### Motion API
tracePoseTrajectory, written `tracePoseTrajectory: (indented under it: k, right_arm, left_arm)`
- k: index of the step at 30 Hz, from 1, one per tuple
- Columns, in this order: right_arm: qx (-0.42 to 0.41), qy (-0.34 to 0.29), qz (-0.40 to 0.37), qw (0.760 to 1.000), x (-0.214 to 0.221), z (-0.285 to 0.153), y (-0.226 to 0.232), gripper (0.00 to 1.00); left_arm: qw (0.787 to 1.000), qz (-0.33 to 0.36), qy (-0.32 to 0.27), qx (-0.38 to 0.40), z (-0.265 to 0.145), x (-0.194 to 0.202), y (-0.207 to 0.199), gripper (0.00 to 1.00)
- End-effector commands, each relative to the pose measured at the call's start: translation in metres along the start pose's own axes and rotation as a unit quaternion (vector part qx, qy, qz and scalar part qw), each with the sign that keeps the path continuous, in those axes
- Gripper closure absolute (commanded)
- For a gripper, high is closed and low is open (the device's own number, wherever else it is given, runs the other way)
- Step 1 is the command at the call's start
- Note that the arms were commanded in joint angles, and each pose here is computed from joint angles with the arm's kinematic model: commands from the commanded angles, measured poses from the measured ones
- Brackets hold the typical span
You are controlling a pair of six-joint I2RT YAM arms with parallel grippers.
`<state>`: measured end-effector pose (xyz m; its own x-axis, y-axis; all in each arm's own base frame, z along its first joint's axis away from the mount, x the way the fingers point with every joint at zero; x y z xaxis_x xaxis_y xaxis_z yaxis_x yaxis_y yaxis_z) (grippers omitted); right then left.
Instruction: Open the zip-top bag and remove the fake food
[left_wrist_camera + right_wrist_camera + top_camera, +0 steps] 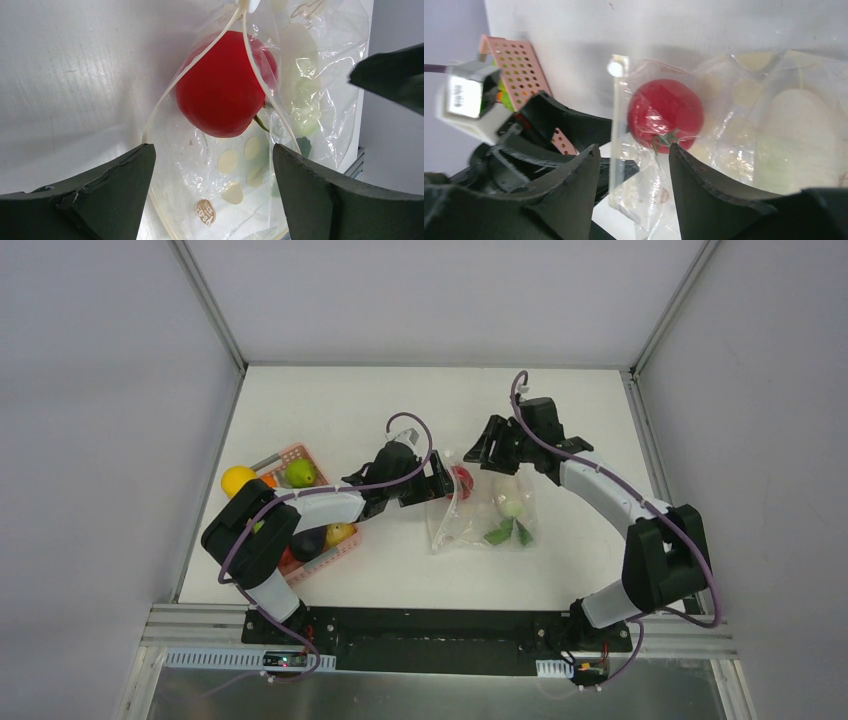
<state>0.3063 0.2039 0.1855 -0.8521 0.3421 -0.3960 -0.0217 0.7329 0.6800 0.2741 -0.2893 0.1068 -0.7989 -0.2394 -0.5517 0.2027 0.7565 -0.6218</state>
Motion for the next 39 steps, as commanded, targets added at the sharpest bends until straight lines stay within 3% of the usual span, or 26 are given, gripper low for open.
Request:
tracePoseTrajectory:
  k: [1, 7, 12, 21, 33, 39]
  right_arm:
    - [0.028, 0.051, 0.008, 0.998, 0.015, 0.006, -0.011, 0.44]
    - [0.016, 0.085, 0.008, 0.996, 0.042, 0.003, -0.021, 0.44]
    - [0.013, 0.099, 0.018, 0.995, 0.053, 0.015, -0.032, 0.52]
    - [-0.021, 0.096, 0.003, 0.995, 0.052, 0.01, -0.016, 1.0]
    - [-0.031, 0.038, -0.019, 0.999, 0.042, -0.022, 0.004, 1.0]
    - [-0.031, 0.049, -0.01, 0.998, 0.049, -0.017, -0.001, 1.0]
  left_arm:
    - [1.0, 0.01, -0.012, 0.002, -0.005, -0.004, -0.006, 0.11]
    - [1.0, 0.009, -0.008, 0.003, -0.002, -0.003, -0.006, 0.11]
    - [1.0, 0.006, -0.004, 0.005, -0.001, -0.001, -0.005, 0.11]
    - [0.999, 0.006, -0.018, 0.029, -0.005, -0.007, -0.015, 0.11]
    - [0.997, -0.002, -0.038, 0.062, -0.003, -0.013, -0.024, 0.1]
    - [0.997, 0.002, -0.035, 0.065, 0.006, -0.014, -0.025, 0.1]
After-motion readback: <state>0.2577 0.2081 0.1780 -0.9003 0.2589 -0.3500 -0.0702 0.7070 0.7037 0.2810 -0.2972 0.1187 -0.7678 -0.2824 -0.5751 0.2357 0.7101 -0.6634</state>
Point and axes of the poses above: each gripper's point midway between its finger pads, its own z axis out along the fingers, its own y axis along the line the jaws close on, x = y × z, the point moved 5 cm from there along -z, back along the fingers, and after that the axes turned 5 degrees about z, right-handed, at the moved point
